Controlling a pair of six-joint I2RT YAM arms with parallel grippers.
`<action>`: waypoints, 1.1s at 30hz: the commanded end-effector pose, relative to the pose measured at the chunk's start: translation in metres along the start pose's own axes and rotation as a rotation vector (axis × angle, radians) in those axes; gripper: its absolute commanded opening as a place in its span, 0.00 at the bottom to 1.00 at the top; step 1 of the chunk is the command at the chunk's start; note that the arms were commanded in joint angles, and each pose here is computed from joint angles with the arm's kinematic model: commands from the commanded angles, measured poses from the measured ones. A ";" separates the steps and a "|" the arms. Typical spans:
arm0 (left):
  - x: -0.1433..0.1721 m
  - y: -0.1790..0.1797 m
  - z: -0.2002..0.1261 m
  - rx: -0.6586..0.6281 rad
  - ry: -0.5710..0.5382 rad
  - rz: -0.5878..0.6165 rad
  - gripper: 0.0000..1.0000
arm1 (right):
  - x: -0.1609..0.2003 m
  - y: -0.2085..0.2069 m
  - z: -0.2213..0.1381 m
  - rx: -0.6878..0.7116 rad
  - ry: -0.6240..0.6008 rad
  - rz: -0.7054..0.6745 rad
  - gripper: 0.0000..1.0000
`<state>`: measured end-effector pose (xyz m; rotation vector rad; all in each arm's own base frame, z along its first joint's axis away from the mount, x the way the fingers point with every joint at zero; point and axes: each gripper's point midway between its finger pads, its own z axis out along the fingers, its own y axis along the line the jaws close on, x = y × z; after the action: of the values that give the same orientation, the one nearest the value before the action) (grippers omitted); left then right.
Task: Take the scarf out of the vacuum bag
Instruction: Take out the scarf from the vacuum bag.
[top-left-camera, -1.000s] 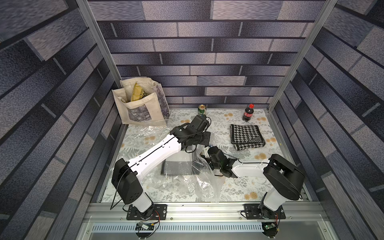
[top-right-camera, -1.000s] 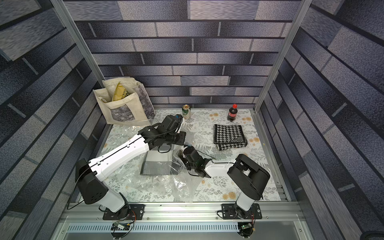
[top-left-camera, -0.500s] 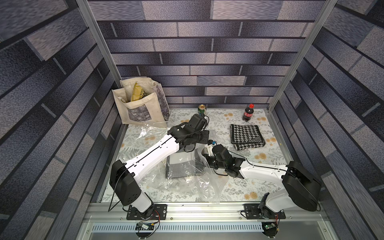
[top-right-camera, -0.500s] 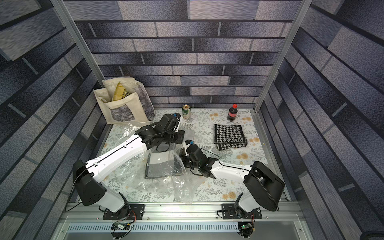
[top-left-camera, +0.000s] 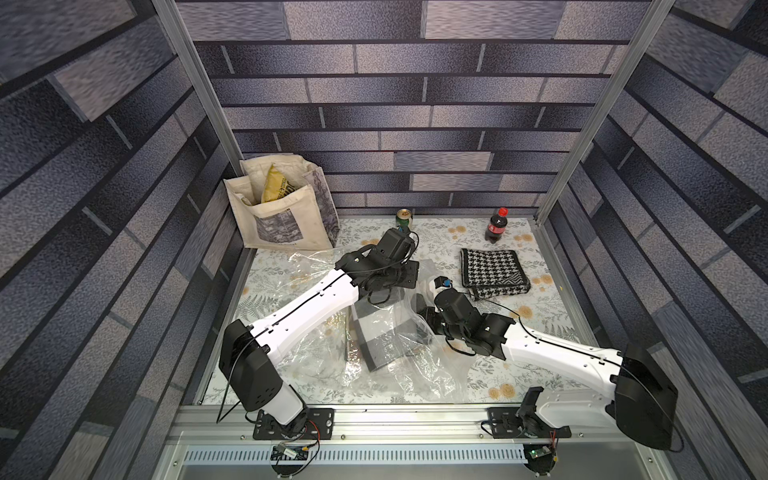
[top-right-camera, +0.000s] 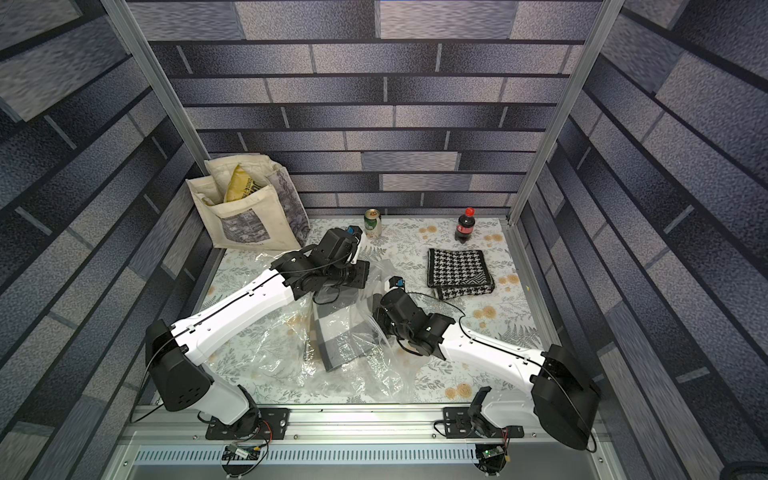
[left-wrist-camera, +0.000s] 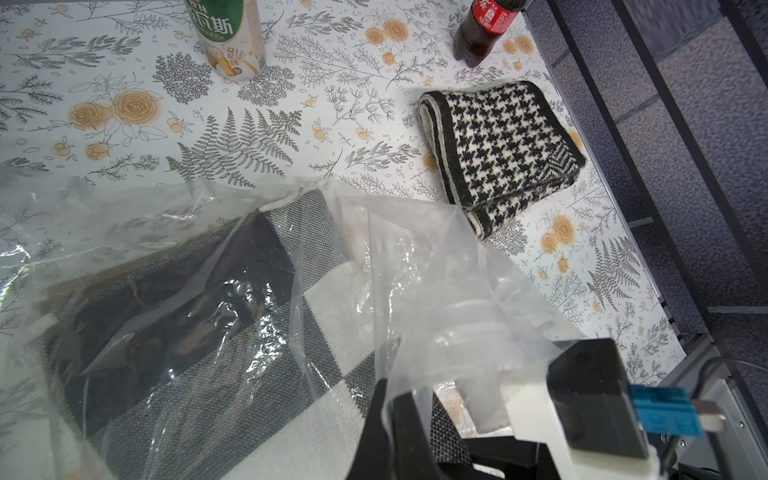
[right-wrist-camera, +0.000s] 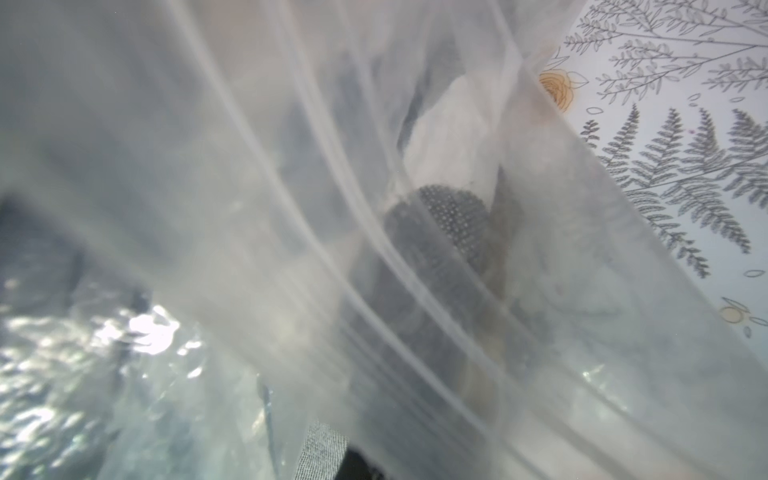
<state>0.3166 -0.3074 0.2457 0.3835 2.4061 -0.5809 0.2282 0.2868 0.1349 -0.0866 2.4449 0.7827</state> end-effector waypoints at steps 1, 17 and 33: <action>0.005 0.003 -0.003 -0.001 0.015 -0.017 0.00 | -0.015 -0.012 -0.015 0.077 -0.067 -0.032 0.00; 0.011 0.004 -0.003 -0.008 0.022 -0.017 0.00 | -0.053 -0.025 -0.054 0.158 -0.187 -0.114 0.00; 0.010 0.002 0.003 -0.006 0.029 -0.018 0.04 | -0.062 -0.029 -0.090 0.178 -0.232 -0.171 0.00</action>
<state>0.3137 -0.3066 0.2376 0.3865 2.4264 -0.5754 0.2343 0.2099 0.1844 -0.1457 2.3156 0.4546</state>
